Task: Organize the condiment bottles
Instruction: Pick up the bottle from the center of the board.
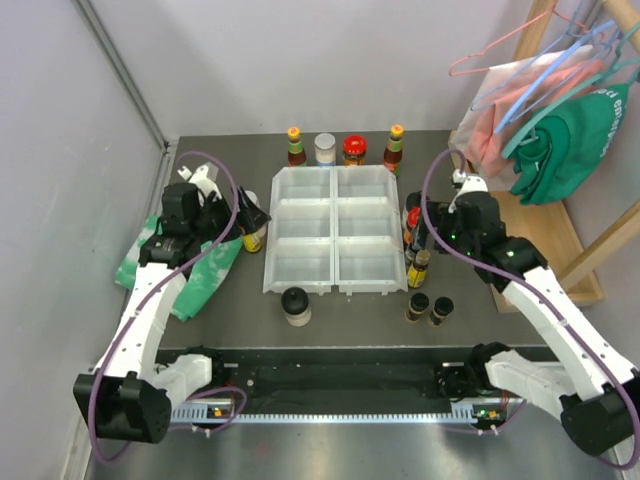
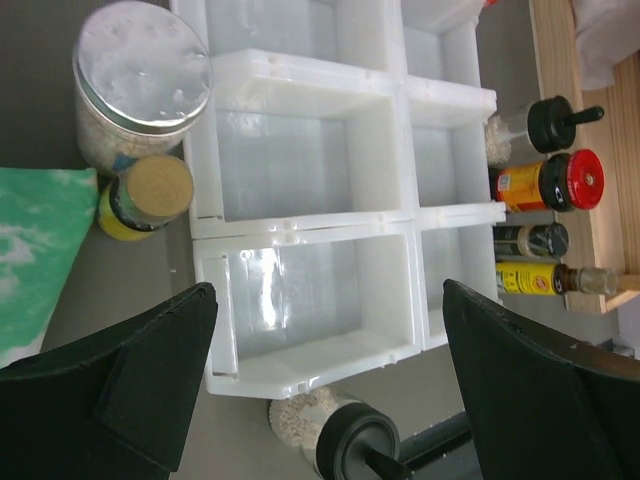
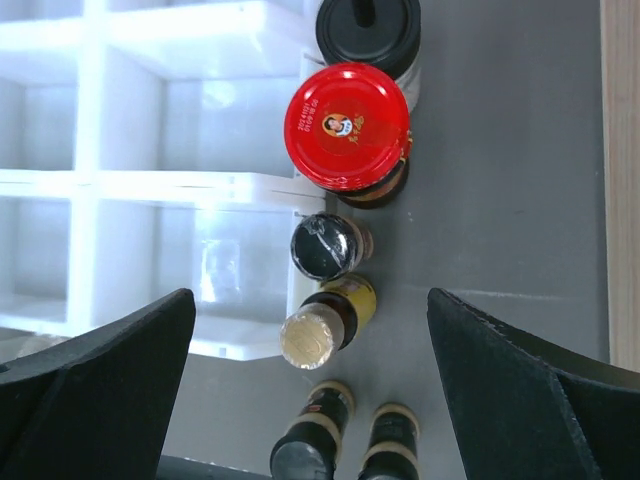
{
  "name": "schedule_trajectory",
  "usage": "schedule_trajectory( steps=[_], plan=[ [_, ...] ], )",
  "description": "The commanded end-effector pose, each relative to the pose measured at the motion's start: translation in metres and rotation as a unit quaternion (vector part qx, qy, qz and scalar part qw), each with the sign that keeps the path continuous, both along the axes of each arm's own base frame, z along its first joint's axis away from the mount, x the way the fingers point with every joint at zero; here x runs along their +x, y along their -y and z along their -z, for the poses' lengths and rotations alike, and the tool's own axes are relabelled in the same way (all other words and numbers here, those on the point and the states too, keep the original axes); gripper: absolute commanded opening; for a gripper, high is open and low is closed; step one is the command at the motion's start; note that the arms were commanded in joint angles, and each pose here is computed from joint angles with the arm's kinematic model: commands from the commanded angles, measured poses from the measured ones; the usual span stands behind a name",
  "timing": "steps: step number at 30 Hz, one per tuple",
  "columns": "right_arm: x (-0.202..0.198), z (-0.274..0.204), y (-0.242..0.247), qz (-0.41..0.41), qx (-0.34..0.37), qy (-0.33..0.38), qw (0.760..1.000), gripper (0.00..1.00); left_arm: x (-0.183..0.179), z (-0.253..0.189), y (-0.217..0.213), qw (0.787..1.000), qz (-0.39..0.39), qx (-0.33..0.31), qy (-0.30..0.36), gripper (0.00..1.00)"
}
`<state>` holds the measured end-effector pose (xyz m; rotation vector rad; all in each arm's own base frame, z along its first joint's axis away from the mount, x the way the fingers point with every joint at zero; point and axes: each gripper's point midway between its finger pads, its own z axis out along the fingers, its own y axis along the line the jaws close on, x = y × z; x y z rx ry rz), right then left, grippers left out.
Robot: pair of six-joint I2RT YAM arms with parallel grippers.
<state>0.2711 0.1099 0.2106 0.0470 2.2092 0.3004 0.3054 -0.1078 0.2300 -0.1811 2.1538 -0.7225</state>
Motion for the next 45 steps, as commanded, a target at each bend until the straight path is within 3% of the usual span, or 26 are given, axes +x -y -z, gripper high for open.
schedule_trajectory(
  steps=[1, 6, 22, 27, 38, 45],
  plan=[
    [0.013, -0.010, -0.003, 0.031, -0.042, 0.005, 0.999, 0.97, 0.016, -0.024, -0.008, 0.998, -0.025, 0.016, 0.047, 0.99],
    [0.007, 0.004, -0.001, 0.058, -0.072, -0.031, 0.995, 0.91, 0.017, -0.023, -0.017, 0.997, -0.048, 0.028, 0.057, 0.99],
    [-0.008, 0.040, -0.012, 0.032, -0.060, -0.084, 0.994, 0.74, 0.019, -0.016, -0.022, 0.996, -0.070, 0.028, 0.055, 0.99],
    [-0.011, 0.051, -0.014, 0.030, -0.062, -0.104, 0.992, 0.64, 0.020, -0.012, -0.028, 0.994, -0.086, 0.035, 0.053, 0.99],
    [-0.013, 0.066, -0.015, 0.026, -0.069, -0.121, 0.990, 0.56, 0.021, -0.004, -0.030, 0.994, -0.094, 0.037, 0.047, 0.99],
    [-0.014, 0.065, -0.014, 0.023, -0.075, -0.124, 0.989, 0.36, 0.021, 0.001, -0.033, 0.993, -0.099, 0.044, 0.045, 0.99]
  ],
)
